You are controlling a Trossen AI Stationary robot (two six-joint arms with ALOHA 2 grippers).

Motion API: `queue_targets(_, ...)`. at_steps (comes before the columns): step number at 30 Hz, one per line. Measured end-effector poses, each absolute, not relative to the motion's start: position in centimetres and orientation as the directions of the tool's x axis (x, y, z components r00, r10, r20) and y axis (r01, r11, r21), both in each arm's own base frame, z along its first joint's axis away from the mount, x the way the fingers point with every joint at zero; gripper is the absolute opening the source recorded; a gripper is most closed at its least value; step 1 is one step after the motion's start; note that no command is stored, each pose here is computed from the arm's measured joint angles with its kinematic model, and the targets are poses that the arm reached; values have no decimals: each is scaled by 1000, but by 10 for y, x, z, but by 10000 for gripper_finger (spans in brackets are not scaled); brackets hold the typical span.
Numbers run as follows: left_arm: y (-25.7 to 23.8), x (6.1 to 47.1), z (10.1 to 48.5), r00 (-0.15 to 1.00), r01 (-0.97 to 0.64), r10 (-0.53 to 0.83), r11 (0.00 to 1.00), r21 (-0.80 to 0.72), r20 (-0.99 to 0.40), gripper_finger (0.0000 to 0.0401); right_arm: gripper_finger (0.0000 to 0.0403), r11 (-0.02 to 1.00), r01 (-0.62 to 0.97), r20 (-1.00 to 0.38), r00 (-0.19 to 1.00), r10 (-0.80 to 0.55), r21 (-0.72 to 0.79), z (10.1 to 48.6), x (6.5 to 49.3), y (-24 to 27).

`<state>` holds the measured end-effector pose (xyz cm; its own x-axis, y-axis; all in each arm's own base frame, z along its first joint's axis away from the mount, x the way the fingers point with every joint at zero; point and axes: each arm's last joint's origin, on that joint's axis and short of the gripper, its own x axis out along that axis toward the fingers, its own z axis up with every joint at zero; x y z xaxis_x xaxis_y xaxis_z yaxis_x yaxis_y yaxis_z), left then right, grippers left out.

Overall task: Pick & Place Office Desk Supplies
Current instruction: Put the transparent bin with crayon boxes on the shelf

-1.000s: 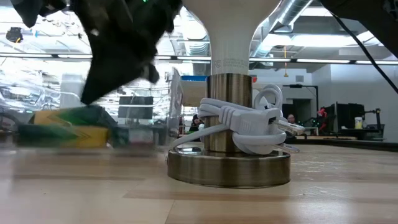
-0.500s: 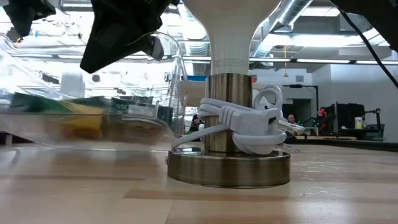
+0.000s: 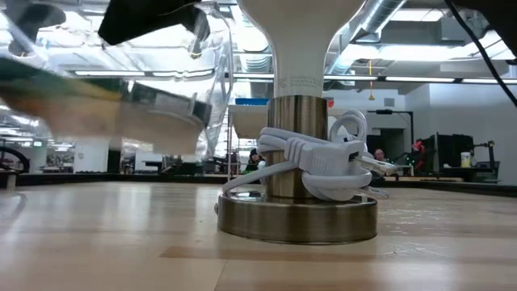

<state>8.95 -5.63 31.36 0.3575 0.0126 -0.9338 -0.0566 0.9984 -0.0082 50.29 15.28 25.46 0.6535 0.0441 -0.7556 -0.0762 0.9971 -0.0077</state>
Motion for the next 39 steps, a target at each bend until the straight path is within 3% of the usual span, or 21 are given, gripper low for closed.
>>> queue_targets(13, -50, 81, 312, 295, -96, 68, 995, 41, -953, 241, 0, 997, -66, -750, 661, 22, -29, 283, 487, 150)
queue_targets(26, -48, 79, 313, 300, -98, 68, 994, 40, -952, 241, 0, 995, 31, -714, 695, -86, -90, 333, 461, 133)
queue_targets(39, -48, 81, 313, 343, -121, 102, 991, 64, -934, 241, 0, 980, 55, -801, 568, -188, -191, 365, 411, 124)
